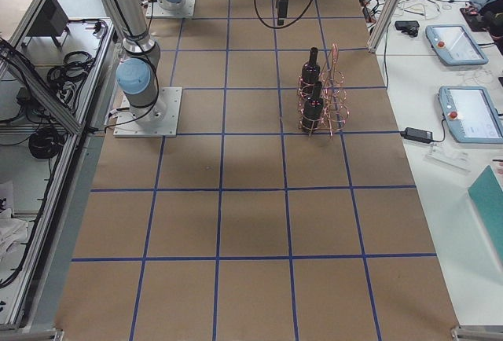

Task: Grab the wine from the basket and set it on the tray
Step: 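Lift the bottle with the left gripper and carry it over the wooden tray, then lower the bottle onto the wooden tray with the left gripper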

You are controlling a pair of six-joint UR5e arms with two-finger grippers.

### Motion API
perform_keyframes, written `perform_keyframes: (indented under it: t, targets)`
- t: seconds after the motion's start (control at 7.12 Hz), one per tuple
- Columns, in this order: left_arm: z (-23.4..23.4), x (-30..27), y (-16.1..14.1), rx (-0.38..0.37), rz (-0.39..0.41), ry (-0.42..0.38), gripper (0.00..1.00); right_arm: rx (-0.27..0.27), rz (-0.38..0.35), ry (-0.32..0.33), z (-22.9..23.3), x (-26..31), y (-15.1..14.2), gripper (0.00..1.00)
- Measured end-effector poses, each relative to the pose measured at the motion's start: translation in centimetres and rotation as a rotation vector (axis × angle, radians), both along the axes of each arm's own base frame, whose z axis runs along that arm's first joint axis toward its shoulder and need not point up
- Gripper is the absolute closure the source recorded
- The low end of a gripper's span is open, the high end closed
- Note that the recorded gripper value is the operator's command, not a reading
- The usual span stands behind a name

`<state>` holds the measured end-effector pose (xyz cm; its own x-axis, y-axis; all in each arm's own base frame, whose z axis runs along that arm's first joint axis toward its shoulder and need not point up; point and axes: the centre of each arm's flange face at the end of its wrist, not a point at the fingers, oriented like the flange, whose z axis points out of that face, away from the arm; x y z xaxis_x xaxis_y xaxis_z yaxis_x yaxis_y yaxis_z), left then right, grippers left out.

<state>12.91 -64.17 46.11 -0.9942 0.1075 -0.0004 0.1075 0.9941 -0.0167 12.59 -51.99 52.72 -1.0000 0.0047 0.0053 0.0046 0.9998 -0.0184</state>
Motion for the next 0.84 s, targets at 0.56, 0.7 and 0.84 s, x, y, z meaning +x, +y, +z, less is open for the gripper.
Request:
perform_keyframes:
  t: [0.56, 0.7, 0.84]
  targets:
    - [-3.5, 8.0, -1.8, -0.001, -0.025, -0.028, 1.00, -0.021, -0.007, -0.006, 0.1, 0.1, -0.3, 0.00]
    - [-4.4, 8.7, -2.3, -0.007, -0.027, -0.030, 1.00, -0.040, -0.006, -0.004, 0.3, 0.0, -0.5, 0.00]
    - [-5.2, 9.0, -2.7, -0.008, -0.028, -0.030, 1.00, -0.049, -0.005, -0.001, 0.4, 0.0, -0.6, 0.00]
